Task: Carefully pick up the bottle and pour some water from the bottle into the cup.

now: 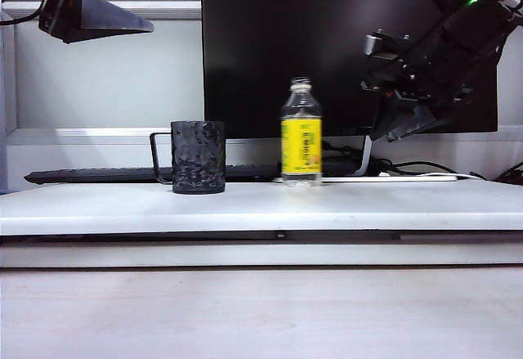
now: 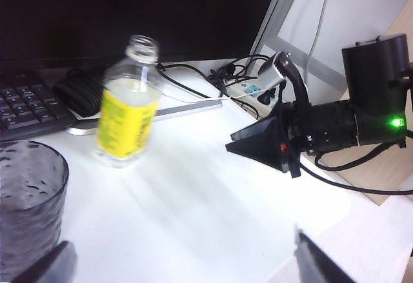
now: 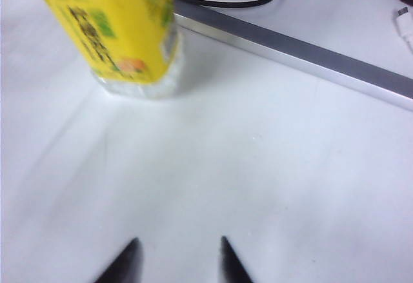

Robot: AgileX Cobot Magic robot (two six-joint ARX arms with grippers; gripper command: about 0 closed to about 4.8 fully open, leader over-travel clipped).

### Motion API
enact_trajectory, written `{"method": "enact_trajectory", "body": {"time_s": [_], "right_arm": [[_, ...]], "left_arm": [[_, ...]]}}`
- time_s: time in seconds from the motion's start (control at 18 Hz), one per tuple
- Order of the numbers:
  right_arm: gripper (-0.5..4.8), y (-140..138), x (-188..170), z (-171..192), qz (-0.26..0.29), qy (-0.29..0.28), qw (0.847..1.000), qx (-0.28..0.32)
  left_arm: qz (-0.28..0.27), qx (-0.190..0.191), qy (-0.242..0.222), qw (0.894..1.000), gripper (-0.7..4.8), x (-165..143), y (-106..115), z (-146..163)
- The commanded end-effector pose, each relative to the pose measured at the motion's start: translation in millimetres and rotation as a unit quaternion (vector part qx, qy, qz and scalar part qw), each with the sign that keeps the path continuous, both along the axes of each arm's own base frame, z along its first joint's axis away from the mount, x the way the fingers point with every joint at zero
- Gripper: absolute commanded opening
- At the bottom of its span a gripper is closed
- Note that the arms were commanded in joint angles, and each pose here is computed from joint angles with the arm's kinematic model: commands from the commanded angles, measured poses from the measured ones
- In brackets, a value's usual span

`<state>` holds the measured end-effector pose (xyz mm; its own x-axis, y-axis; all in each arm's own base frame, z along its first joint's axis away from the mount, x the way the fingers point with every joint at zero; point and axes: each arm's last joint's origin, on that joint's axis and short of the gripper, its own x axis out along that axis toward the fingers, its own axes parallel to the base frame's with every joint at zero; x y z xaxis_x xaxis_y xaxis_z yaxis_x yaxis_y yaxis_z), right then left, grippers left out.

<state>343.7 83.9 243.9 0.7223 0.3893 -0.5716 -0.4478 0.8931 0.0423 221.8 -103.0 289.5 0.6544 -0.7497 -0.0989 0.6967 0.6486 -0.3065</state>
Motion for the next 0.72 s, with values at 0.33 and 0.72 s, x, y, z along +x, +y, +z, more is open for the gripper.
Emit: {"method": "enact_trajectory", "body": {"time_s": [0.33, 0.72], "right_arm": [[4.79, 32, 7, 25, 0.083, -0.16, 0.983, 0.034], [4.79, 52, 44, -4, 0.089, -0.145, 0.985, 0.033]], "left_arm": [[0.082, 0.062, -0.067, 0.992, 4.79, 4, 4, 3], [0.081, 0.062, -0.067, 0.993, 4.79, 3, 4, 3]]}}
